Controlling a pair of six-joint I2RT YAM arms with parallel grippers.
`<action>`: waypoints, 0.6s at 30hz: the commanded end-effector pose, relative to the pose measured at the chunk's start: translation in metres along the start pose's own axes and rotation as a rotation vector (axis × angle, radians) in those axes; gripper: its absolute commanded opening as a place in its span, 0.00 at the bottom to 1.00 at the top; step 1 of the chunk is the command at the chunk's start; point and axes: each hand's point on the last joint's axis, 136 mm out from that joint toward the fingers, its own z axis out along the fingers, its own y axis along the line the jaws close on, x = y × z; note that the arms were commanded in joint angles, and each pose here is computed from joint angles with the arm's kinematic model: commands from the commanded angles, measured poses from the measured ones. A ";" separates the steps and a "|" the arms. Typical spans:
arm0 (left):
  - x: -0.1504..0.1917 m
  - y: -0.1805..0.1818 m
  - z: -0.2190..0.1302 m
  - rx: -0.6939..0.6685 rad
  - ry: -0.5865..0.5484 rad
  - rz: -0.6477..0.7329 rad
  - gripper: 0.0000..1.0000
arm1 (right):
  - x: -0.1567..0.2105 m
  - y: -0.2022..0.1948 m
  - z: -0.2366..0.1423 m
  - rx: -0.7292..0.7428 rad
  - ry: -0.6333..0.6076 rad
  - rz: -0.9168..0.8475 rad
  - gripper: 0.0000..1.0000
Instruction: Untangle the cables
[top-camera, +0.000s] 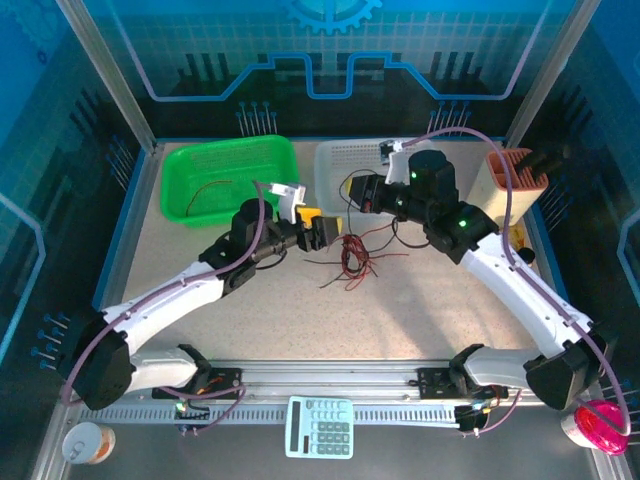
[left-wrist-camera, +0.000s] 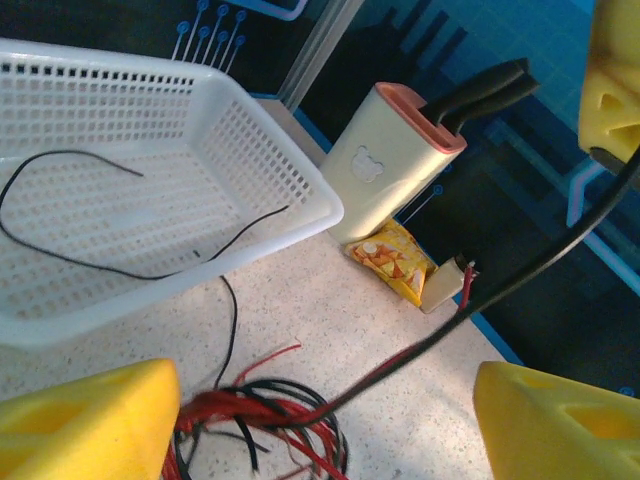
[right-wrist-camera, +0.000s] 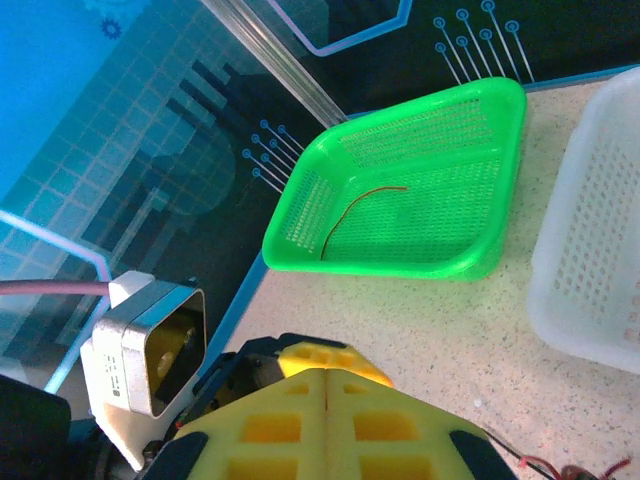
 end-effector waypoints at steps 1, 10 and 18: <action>-0.020 -0.018 0.008 0.047 -0.061 0.087 0.73 | -0.007 0.021 -0.012 -0.035 -0.022 -0.042 0.00; -0.004 -0.031 0.025 0.091 -0.041 0.106 0.54 | -0.004 0.034 -0.012 -0.064 -0.016 -0.054 0.00; 0.015 -0.018 0.039 0.069 -0.025 0.082 0.38 | -0.023 0.056 -0.031 -0.105 -0.075 -0.071 0.00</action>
